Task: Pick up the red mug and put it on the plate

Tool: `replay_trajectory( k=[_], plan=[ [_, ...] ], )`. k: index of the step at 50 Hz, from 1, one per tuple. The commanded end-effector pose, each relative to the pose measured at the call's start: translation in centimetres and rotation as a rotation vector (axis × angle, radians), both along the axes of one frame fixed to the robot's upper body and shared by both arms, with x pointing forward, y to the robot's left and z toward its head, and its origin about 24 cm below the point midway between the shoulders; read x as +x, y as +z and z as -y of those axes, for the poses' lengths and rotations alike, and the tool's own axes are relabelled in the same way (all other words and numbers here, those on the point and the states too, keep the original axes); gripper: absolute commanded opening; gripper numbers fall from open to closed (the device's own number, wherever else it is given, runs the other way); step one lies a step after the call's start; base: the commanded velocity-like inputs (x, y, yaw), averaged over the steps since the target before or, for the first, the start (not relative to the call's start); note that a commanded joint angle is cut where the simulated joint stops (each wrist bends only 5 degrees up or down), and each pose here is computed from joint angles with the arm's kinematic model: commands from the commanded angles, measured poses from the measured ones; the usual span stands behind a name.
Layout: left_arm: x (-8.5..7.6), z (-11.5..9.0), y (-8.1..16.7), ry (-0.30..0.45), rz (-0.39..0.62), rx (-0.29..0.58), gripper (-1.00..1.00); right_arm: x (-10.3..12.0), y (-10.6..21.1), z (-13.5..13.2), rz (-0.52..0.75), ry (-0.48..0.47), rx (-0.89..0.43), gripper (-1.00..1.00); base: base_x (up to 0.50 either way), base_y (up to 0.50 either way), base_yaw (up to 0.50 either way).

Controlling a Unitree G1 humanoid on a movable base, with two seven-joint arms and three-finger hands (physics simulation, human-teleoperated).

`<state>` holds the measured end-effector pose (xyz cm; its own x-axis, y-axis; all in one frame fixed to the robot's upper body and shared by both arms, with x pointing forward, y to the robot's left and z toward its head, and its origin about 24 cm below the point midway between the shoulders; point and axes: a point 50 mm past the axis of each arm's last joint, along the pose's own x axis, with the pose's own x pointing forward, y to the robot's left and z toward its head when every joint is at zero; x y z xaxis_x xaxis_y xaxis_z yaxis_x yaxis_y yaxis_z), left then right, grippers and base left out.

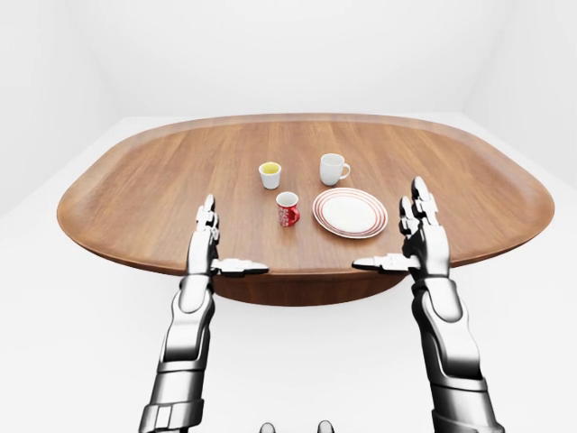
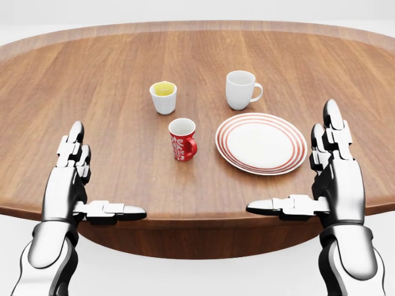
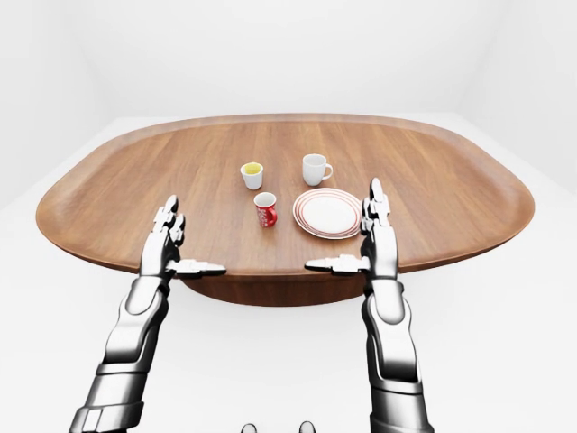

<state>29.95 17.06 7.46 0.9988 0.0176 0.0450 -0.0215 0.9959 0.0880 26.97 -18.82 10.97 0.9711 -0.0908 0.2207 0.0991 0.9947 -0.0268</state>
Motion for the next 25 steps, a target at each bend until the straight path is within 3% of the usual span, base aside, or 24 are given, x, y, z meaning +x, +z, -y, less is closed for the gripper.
replay_trajectory(
  k=[1,15,25],
  plan=[
    [0.24,-0.55,1.65,0.015,0.063,0.013,1.0,0.04,1.06,-0.14,0.044,0.018,-0.004,1.0,0.18,0.0,0.0],
    [0.22,-0.25,1.57,0.01,0.061,0.019,1.0,-0.01,1.02,-0.42,0.042,0.037,-0.005,1.0,0.27,0.0,0.0],
    [-0.12,0.05,2.12,0.005,0.089,0.033,1.0,0.04,0.87,-0.72,0.033,0.048,-0.031,1.0,0.43,0.0,0.0]
  ],
)
